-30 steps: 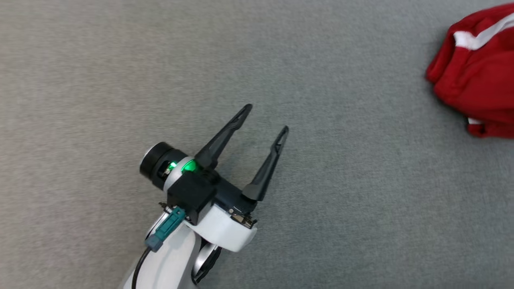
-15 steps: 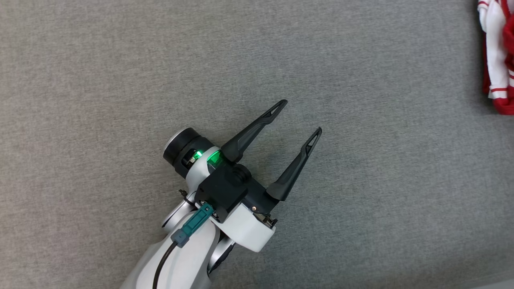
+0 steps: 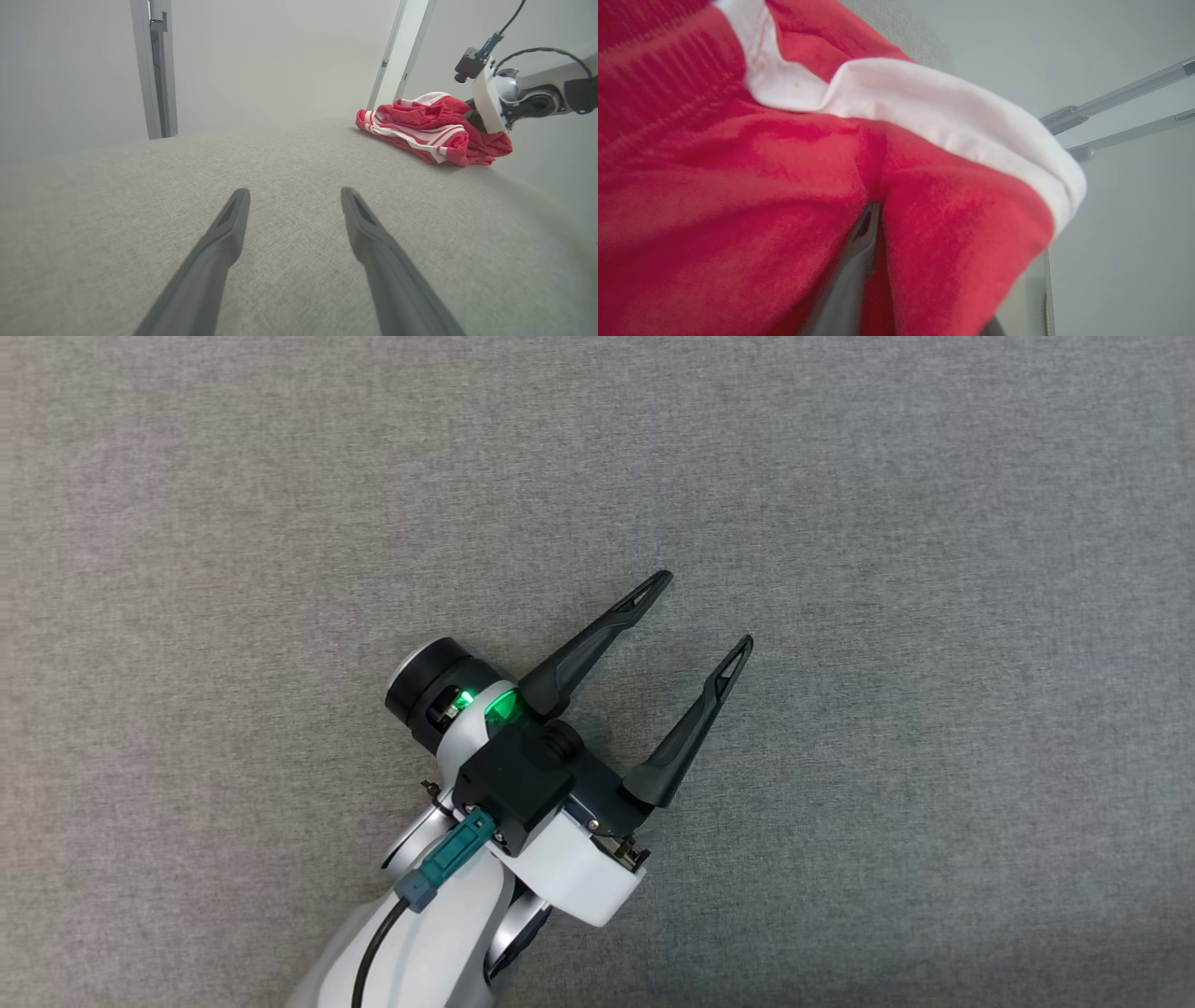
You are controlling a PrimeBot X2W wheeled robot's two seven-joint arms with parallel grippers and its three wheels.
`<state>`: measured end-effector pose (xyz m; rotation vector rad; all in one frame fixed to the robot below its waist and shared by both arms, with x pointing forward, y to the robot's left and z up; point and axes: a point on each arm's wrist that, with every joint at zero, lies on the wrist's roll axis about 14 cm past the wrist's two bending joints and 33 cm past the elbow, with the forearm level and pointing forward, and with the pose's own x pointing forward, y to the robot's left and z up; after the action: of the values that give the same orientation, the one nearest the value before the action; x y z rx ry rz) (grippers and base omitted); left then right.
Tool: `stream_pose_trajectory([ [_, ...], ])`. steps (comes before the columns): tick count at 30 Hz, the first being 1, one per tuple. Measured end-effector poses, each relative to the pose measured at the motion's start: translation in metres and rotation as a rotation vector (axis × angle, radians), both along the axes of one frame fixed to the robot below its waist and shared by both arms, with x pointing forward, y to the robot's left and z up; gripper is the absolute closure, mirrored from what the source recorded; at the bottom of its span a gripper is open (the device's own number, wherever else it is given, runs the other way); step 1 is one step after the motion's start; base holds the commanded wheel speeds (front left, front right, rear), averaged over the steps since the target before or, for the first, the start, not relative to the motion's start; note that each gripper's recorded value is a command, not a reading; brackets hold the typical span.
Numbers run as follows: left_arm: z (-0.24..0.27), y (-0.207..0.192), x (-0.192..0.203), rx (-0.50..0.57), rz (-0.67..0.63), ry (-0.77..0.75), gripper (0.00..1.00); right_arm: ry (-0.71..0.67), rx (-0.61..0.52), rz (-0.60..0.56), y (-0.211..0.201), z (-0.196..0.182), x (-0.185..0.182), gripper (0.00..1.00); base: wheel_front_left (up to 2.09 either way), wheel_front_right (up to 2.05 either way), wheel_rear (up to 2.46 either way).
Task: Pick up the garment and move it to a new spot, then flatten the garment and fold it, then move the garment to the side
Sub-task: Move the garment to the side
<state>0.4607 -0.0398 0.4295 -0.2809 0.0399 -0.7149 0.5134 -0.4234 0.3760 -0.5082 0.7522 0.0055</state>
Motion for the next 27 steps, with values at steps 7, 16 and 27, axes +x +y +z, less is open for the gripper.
stream_pose_trajectory([
  [7,0.009,0.005,-0.006,0.001,0.014,-0.005,0.00,-0.065,-0.060,0.002,-0.007,0.021,0.009,0.00,0.00,0.00,0.00],
  [16,0.032,0.013,-0.011,-0.013,0.051,-0.035,0.00,-0.185,-0.108,0.019,-0.006,0.070,0.018,0.00,0.00,0.00,0.00],
  [27,0.067,0.035,-0.026,-0.024,0.127,-0.090,0.00,-0.471,0.040,0.114,0.056,0.147,0.041,0.00,0.00,0.00,0.00],
])
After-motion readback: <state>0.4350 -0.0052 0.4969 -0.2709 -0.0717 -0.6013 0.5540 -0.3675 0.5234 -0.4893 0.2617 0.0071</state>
